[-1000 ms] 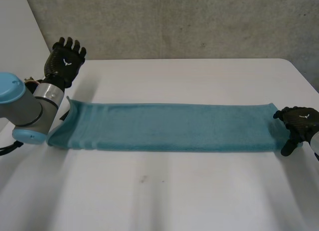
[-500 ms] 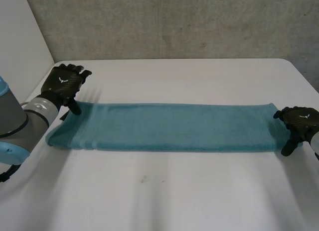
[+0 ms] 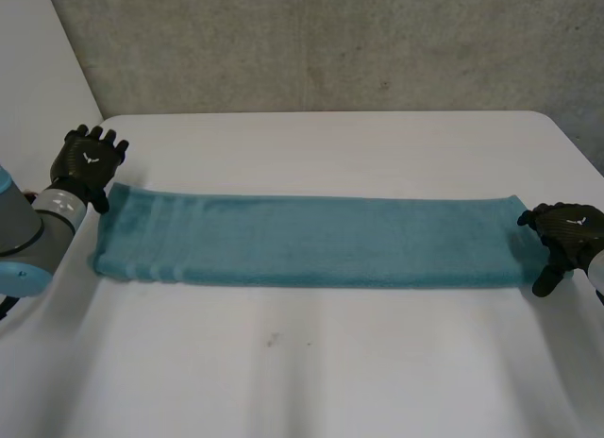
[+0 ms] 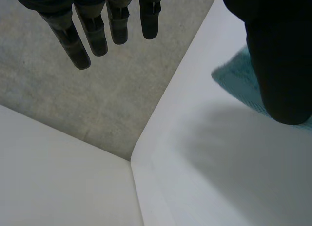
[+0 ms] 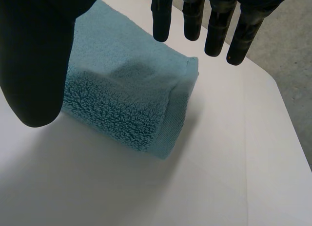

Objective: Fold the laundry

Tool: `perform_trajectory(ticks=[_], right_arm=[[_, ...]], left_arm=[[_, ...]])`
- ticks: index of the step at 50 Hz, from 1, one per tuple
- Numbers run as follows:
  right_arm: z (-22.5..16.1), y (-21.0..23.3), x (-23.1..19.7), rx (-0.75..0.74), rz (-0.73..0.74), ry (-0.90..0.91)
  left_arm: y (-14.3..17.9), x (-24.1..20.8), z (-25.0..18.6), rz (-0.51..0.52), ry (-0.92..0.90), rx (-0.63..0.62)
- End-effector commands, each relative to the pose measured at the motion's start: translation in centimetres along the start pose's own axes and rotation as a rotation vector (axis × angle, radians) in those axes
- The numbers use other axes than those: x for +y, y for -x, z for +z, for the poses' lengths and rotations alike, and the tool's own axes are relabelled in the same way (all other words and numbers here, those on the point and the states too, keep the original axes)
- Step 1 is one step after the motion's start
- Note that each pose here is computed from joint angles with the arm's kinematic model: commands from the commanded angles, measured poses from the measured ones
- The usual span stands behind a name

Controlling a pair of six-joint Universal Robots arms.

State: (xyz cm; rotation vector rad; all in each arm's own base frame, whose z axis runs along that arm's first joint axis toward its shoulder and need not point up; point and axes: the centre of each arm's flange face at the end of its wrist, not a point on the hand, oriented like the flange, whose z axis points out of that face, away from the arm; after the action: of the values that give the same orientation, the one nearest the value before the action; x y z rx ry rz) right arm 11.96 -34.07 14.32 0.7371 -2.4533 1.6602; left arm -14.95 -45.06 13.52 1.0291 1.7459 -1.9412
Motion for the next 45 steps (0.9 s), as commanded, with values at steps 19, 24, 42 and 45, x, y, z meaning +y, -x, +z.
perform_trajectory(ticks=[19,24,42,45], right_arm=[[0.0,0.1,-1.0,-0.119,0.009,-0.065],[0.0,-1.1,-0.8,-0.104,0.015,-0.042],[1.8,-1.9,0.9,-0.099,0.003,0.01],[2.1,-2.0,1.1,-0.098,0.005,0.017]], left_arm=[[-3.6,-10.0,-10.5,-0.34,-0.042,0.174],[-4.2,-10.7,-12.1,-0.462,0.031,0.19],[-4.8,-10.9,-12.7,-0.506,0.069,0.166],[-4.7,-10.8,-12.6,-0.506,0.07,0.163]])
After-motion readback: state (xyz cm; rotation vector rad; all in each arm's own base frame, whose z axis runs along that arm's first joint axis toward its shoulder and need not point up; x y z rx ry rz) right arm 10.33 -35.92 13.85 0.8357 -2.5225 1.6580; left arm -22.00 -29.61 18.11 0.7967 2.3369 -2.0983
